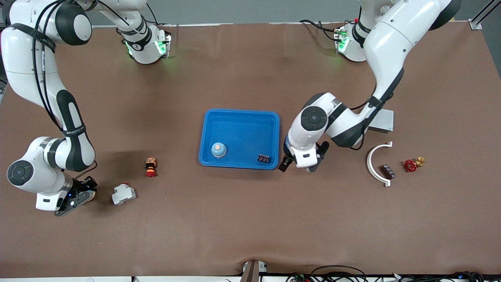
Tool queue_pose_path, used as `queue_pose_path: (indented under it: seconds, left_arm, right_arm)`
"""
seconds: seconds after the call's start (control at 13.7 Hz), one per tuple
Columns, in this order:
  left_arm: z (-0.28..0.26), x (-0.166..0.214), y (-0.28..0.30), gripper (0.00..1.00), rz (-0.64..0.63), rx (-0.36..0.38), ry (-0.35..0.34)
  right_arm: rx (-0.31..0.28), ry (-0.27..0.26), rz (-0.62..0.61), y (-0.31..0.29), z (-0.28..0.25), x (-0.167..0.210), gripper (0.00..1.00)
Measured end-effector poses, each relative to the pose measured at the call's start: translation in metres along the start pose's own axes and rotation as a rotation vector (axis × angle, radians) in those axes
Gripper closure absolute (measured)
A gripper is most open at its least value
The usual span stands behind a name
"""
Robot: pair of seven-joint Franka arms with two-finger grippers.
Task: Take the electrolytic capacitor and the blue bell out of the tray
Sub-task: 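Lower the button with the right gripper while the left gripper grasps another capacitor, then grasp the second button with the right gripper while the left gripper lifts the capacitor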
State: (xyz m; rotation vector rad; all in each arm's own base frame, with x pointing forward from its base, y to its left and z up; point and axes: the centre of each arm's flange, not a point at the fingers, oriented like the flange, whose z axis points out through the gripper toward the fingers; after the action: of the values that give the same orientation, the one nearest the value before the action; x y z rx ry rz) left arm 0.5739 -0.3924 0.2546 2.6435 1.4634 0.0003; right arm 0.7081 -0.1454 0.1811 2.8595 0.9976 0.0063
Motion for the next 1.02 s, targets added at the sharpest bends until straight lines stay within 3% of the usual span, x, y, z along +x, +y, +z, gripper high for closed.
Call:
queue_pose_path:
  seconds: [0.22,0.36,0.51,0.8,1.02]
  left_arm:
    - [0.017,-0.033,0.004,0.00,-0.042,-0.015,0.024]
    - [0.029,-0.054,0.003,0.00,-0.103,-0.011,0.050]
    - [0.038,-0.061,0.000,0.00,-0.155,-0.002,0.059]
    - [0.055,-0.075,-0.002,0.15,-0.220,0.014,0.051]
    - [0.060,-0.081,0.000,0.17,-0.228,0.012,0.052]
  right_arm:
    - [-0.009,0.008,0.003,0.004,-0.005,0.002,0.00]
    - [-0.002,0.005,0.006,0.005,-0.014,0.004,0.00]
    - [0.059,-0.023,0.058,-0.003,-0.035,0.010,0.00]
    - [0.144,-0.136,0.281,-0.064,-0.127,0.051,0.00]
    - [0.167,-0.166,0.472,-0.121,-0.179,0.085,0.00]
